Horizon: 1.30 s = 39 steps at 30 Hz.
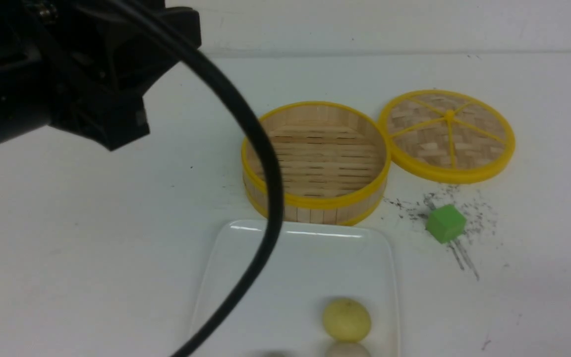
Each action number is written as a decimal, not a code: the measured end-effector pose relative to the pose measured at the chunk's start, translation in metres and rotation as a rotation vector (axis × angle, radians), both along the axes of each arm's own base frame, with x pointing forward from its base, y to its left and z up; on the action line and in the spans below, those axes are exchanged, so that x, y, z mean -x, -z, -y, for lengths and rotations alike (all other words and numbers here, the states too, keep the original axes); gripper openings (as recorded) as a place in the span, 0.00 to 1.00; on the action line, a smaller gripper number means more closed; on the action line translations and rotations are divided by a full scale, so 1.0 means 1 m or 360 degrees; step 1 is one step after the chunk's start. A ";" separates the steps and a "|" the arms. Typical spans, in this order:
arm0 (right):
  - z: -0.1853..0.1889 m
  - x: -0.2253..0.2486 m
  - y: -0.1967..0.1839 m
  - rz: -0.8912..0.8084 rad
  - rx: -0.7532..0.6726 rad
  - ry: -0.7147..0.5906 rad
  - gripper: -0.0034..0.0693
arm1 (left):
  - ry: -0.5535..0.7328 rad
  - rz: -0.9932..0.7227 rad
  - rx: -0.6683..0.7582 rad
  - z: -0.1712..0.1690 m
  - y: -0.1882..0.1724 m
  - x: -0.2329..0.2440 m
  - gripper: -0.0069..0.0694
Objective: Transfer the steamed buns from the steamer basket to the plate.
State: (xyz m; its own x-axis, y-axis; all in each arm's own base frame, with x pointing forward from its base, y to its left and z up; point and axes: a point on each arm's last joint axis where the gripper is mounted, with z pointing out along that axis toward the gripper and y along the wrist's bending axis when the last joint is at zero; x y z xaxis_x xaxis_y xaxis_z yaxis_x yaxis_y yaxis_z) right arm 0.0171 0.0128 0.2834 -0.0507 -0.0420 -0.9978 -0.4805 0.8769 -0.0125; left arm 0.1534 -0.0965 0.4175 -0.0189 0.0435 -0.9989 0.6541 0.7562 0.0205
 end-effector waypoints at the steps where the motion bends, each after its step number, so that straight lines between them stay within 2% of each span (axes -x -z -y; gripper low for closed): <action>1: 0.000 0.000 0.000 0.0000 0.0000 0.0000 0.03 | 0.0000 0.0000 0.0000 0.000 0.000 0.000 0.47; 28: 0.000 0.000 0.000 -0.0005 -0.0002 -0.0003 0.05 | 0.0000 0.0000 0.0000 0.000 0.000 0.000 0.47; 34: 0.000 0.002 0.014 -0.0204 0.0105 -0.0019 0.05 | 0.0000 0.0000 0.0000 0.000 0.000 0.000 0.47; 39: -0.002 -0.001 0.022 -0.0234 0.0119 -0.0019 0.05 | 0.0001 -0.0001 0.0001 0.000 0.000 0.000 0.47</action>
State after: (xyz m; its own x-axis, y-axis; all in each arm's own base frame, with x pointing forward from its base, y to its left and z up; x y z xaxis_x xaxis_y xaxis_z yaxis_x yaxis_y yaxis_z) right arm 0.0183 0.0145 0.2618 -0.1949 -0.1172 -0.9738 -0.4922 0.8705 -0.0063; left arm 0.1534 -0.0965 0.4176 -0.0195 0.0426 -0.9989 0.6544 0.7559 0.0195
